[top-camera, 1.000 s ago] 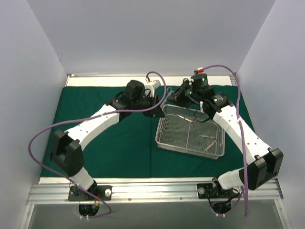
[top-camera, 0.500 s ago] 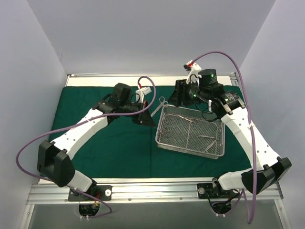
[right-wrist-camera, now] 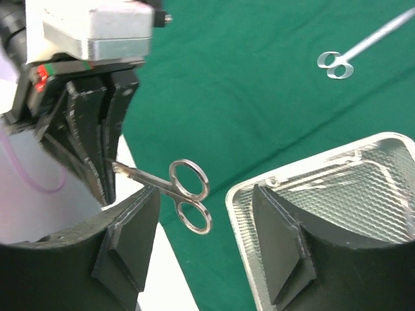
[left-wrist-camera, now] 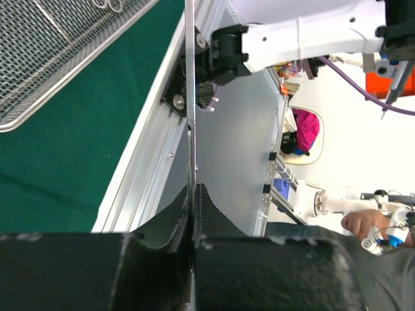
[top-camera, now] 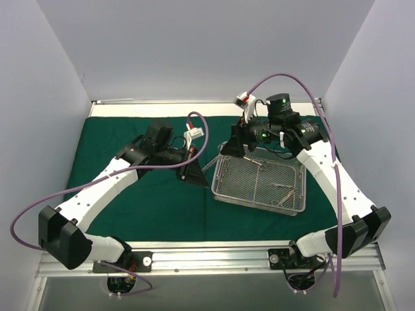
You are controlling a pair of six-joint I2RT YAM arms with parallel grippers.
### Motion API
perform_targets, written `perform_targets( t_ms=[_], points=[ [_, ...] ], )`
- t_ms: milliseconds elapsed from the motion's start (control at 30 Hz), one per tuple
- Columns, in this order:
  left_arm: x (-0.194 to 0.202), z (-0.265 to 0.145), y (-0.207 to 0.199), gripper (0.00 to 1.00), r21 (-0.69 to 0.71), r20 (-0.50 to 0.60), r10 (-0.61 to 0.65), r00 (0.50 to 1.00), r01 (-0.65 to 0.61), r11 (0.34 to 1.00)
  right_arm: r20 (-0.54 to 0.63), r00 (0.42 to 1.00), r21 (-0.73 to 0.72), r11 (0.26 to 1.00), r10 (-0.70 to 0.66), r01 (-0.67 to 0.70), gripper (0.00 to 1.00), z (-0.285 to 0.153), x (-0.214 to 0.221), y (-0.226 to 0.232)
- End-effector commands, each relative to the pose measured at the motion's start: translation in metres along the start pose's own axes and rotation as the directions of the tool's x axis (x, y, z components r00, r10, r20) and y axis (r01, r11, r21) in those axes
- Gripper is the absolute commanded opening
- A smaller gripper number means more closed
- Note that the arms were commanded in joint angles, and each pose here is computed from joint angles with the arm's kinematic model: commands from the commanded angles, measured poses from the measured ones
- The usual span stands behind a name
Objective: Open and lay out the surgical kit
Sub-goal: Pick up the medical item from the container.
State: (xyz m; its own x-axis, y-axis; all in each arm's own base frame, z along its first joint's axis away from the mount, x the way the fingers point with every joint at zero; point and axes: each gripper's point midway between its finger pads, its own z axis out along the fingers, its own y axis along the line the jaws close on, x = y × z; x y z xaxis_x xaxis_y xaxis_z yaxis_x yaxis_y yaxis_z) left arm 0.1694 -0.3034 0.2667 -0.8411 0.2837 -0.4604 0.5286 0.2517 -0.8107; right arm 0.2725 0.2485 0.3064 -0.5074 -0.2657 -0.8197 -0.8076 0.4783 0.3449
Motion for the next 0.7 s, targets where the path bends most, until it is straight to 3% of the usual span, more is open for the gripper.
perform_targets(
  t_ms=[0,300,367,400,533,633,667],
  points=[
    [0.007,-0.006,-0.023,0.02,0.08,-0.011,0.061,0.998,-0.06,0.995,0.026,0.999,-0.159,0.987,-0.033,0.037,0.58,-0.005,0.0,0.027],
    [0.013,-0.01,-0.033,0.02,0.123,-0.022,0.089,0.996,-0.086,0.989,0.042,0.999,-0.288,0.957,0.022,-0.009,0.42,-0.002,0.002,0.043],
    [0.015,-0.01,-0.037,0.02,0.137,-0.026,0.096,0.995,-0.092,0.986,0.049,0.997,-0.339,0.94,0.062,-0.041,0.13,-0.001,-0.002,0.05],
    [0.015,-0.011,-0.037,0.06,0.139,-0.025,0.102,0.995,-0.097,0.985,0.048,0.996,-0.35,0.936,0.071,-0.05,0.0,0.0,-0.001,0.05],
    [0.004,-0.023,-0.03,0.56,0.042,0.05,0.13,0.99,-0.132,0.99,0.077,0.99,-0.247,0.964,0.118,-0.095,0.0,-0.005,-0.003,0.03],
    [-0.019,-0.041,-0.023,0.66,-0.038,0.199,0.117,0.973,-0.111,0.993,0.134,0.965,-0.185,0.962,0.225,-0.199,0.0,-0.013,-0.008,0.015],
    [-0.041,-0.054,-0.01,0.68,-0.115,0.303,0.137,0.943,-0.107,0.988,0.163,0.955,-0.171,0.96,0.248,-0.22,0.0,-0.017,-0.012,0.011]
  ],
)
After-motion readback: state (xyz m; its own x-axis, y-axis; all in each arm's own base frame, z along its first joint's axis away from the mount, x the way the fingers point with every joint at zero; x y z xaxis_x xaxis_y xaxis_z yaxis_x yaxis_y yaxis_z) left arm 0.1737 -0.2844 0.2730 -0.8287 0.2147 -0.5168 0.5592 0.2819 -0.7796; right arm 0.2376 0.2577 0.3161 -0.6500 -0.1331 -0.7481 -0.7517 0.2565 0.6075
